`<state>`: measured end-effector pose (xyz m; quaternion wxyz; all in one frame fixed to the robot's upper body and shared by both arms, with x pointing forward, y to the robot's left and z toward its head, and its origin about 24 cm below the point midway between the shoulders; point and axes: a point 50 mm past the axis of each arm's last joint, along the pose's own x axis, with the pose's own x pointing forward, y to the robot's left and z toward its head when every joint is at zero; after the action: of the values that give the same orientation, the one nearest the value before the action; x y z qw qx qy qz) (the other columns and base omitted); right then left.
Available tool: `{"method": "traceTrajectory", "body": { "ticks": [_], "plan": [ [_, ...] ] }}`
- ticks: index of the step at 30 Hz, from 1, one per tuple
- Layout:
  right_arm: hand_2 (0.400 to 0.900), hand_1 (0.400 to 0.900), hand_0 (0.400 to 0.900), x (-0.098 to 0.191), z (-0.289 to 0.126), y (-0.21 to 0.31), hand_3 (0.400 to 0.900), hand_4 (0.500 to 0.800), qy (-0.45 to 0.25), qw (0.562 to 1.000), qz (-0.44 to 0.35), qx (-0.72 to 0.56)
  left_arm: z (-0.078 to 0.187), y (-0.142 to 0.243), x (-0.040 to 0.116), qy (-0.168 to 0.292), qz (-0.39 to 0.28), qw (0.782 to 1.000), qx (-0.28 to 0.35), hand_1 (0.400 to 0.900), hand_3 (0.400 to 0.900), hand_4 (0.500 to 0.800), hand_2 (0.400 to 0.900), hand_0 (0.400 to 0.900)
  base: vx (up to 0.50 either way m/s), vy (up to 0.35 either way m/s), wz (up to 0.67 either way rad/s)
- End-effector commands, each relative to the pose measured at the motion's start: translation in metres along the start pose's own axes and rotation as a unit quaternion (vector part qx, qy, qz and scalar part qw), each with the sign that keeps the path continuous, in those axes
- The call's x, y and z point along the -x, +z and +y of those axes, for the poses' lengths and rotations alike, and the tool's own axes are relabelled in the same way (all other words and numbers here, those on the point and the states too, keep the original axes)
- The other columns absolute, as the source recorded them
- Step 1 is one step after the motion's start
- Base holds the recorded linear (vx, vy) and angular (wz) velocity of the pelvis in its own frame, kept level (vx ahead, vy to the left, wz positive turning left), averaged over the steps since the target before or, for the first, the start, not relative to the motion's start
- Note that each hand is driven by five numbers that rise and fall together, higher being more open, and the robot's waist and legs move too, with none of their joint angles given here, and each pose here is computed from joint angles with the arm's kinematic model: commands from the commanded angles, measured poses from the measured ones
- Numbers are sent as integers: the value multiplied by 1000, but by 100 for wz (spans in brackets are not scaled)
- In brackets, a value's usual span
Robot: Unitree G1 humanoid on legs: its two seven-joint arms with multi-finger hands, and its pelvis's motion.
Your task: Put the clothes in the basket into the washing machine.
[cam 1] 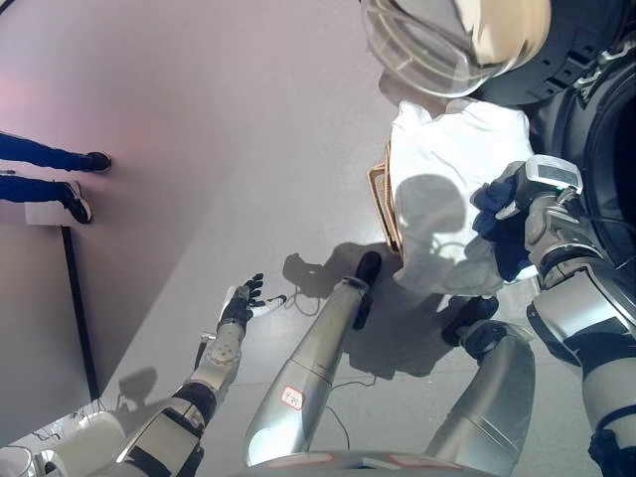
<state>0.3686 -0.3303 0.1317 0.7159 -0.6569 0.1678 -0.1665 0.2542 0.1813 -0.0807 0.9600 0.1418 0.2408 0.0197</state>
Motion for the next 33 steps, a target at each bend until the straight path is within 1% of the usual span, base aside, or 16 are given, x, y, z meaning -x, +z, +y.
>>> {"method": "traceTrajectory", "body": {
  "ticks": [1,5,6,8,10,11,12,13,15,17,19,20,23,25,29,33],
  "plan": [
    [400,400,400,-5,-26,-7,400,500,-60,991,29,-120,22,-22,7,54,33,998,3,900,900,800,900,900,59,-29,-10],
    [400,400,400,-4,-24,-2,400,500,-84,935,64,-339,24,-32,12,57,44,997,-2,900,900,800,900,900,62,-8,-17],
    [400,400,400,-4,-25,-4,400,500,-99,901,74,-415,26,-35,14,61,47,997,2,900,900,800,900,900,62,47,-42],
    [400,400,400,7,14,-11,400,500,-88,849,96,-512,27,-45,20,69,60,996,14,900,900,800,900,900,64,50,-46],
    [400,400,400,11,25,-13,400,500,-94,768,125,-620,28,-54,25,72,74,995,10,900,900,800,900,900,63,20,-24],
    [400,400,400,11,24,-15,400,500,-99,757,132,-633,29,-58,28,73,79,994,8,900,900,800,900,900,59,12,-12],
    [400,400,400,14,31,-15,400,500,-99,703,144,-689,29,-61,30,72,83,994,5,900,900,800,900,900,59,37,-13],
    [400,400,400,16,35,-18,400,500,-106,683,152,-706,30,-64,32,73,86,994,8,900,900,800,900,900,64,47,-17],
    [400,400,400,20,44,-18,400,500,-120,608,169,-766,26,-69,36,69,91,993,10,900,900,800,900,900,70,68,-24],
    [400,400,400,23,49,-21,400,500,-130,571,179,-791,22,-75,40,62,100,993,8,900,900,800,900,900,65,60,-24],
    [400,400,400,26,52,-22,400,500,-154,496,181,-835,17,-81,46,56,109,992,14,900,900,800,900,900,56,47,-14],
    [400,400,400,28,53,-23,400,500,-162,473,184,-846,14,-84,48,52,114,992,17,900,900,800,900,900,45,45,-15],
    [400,400,400,26,44,-32,400,500,-193,400,175,-879,6,-86,51,32,116,992,24,900,900,800,900,900,-5,39,-10],
    [400,400,400,21,23,-35,400,500,-229,337,154,-900,2,-87,53,21,115,993,27,900,900,800,900,900,-91,37,-5],
    [400,400,400,17,-11,-56,400,500,-290,296,125,-902,-5,-87,55,2,113,993,28,900,900,800,900,900,16,-6,5],
    [400,400,400,16,-53,-76,400,500,-341,293,90,-889,-8,-90,58,-9,114,993,20,900,900,800,900,900,85,-25,12]
  ]
}}
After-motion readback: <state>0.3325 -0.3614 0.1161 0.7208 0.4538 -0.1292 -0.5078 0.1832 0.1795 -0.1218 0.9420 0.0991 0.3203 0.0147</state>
